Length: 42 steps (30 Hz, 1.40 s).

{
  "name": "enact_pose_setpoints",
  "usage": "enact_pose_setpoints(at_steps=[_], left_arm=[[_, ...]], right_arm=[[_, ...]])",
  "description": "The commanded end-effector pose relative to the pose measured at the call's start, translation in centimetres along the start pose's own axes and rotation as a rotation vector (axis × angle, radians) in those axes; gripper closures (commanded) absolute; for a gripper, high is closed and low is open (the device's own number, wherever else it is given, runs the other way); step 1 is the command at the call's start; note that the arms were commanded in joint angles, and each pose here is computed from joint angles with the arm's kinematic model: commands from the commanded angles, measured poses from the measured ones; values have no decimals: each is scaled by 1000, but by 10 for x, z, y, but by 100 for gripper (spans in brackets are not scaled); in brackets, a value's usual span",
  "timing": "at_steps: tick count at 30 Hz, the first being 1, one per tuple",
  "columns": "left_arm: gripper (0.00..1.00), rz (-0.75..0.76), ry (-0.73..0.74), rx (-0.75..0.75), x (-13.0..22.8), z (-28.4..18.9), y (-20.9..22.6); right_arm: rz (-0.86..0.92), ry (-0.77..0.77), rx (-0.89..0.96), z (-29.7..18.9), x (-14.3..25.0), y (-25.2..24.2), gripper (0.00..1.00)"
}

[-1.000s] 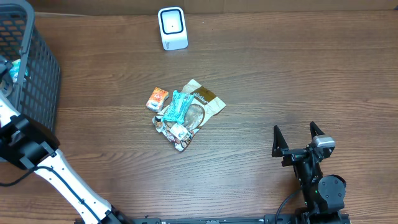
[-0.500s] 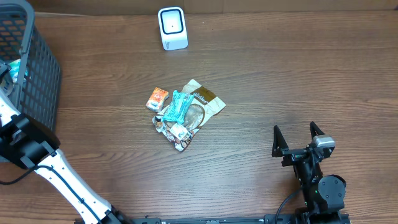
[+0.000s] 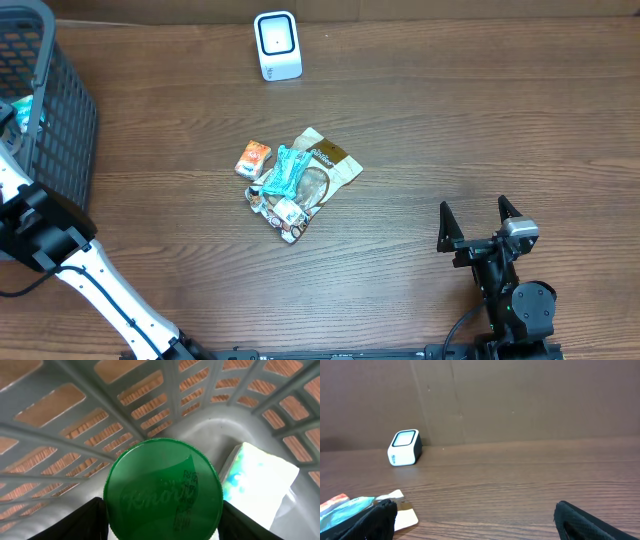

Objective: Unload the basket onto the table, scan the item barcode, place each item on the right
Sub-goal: 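Lower the left gripper onto the green-capped jar and grasp it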

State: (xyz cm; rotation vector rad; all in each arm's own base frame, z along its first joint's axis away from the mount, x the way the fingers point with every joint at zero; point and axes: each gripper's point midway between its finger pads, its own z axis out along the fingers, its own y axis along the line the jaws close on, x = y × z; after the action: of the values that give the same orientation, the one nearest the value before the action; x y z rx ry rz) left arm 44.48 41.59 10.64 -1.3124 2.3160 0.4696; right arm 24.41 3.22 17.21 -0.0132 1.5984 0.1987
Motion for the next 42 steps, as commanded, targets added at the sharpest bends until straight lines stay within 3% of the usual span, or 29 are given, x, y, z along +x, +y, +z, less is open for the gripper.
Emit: enact_pose_setpoints(at_steps=[1, 9, 15, 17, 21, 23, 31, 42], left_arm=[[36, 24, 67, -29, 18, 7, 5], [36, 43, 189, -37, 46, -10, 12], [30, 55, 348, 43, 80, -22, 3], [23, 55, 367, 54, 85, -23, 2], [8, 55, 369, 57, 85, -24, 1], [5, 52, 357, 60, 82, -23, 1], [4, 36, 260, 63, 60, -15, -2], [2, 38, 177, -40, 43, -8, 14]], right_arm=[[3, 1, -8, 0, 3, 1, 0], [3, 1, -8, 0, 3, 1, 0], [3, 1, -8, 0, 3, 1, 0], [3, 1, -8, 0, 3, 1, 0], [3, 1, -8, 0, 3, 1, 0], [3, 1, -8, 0, 3, 1, 0], [3, 1, -8, 0, 3, 1, 0], [3, 1, -8, 0, 3, 1, 0]])
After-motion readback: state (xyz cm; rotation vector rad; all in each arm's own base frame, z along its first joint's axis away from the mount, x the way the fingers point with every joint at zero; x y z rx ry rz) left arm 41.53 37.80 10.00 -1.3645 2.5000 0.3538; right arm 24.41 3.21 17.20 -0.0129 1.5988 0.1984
